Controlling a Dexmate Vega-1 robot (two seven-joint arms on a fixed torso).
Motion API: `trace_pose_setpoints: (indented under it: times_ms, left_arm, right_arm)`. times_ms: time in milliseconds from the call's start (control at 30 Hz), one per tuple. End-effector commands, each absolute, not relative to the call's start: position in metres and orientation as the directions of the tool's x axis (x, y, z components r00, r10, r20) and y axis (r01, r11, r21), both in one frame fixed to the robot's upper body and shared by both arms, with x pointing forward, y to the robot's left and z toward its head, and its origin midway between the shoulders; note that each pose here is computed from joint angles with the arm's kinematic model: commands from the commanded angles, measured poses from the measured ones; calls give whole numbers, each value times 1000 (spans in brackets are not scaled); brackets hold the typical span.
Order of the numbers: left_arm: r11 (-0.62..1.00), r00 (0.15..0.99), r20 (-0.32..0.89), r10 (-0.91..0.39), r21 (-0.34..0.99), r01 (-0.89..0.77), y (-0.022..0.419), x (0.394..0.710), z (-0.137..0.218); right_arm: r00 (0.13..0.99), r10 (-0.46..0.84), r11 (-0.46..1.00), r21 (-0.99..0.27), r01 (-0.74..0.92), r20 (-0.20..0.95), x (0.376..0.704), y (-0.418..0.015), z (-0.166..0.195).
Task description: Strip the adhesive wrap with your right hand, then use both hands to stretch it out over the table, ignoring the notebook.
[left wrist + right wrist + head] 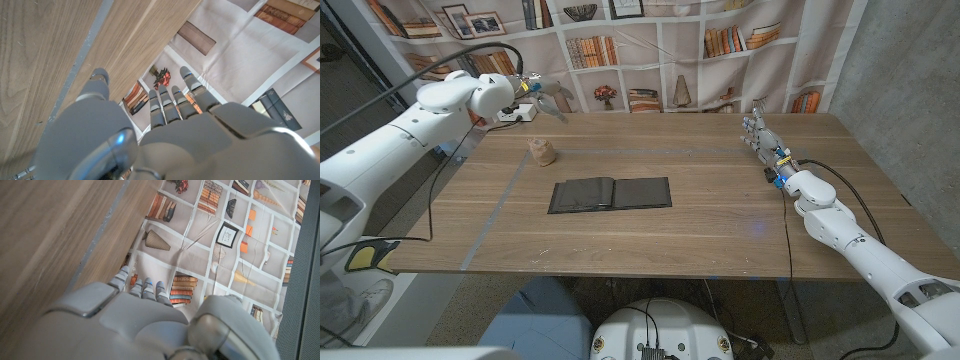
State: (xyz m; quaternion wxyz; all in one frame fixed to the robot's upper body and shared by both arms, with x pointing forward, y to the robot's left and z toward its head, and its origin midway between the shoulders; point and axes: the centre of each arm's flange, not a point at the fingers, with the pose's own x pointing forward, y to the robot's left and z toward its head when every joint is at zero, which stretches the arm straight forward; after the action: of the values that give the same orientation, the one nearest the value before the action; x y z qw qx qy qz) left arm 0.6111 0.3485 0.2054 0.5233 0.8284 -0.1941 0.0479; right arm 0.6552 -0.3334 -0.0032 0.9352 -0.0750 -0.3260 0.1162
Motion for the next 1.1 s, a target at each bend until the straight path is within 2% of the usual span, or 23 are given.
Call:
trace_pose_setpoints:
  times_ms: [33,433,533,1100]
  left_arm:
    - [-370,936,258,-239,867,-334,357,612,202]
    - [-374,948,234,-217,877,-302,362,614,200]
    - [-378,952,226,-206,879,-291,363,616,199]
    - [-361,967,205,-152,899,-247,376,617,197]
  right_arm:
    - [766,268,962,-203,-181,584,656,-334,-6]
    - [765,262,965,-184,-189,588,658,-332,-9]
    - [774,271,956,-253,-148,573,656,-331,-6]
    - [772,259,962,-228,-152,581,653,-329,-8]
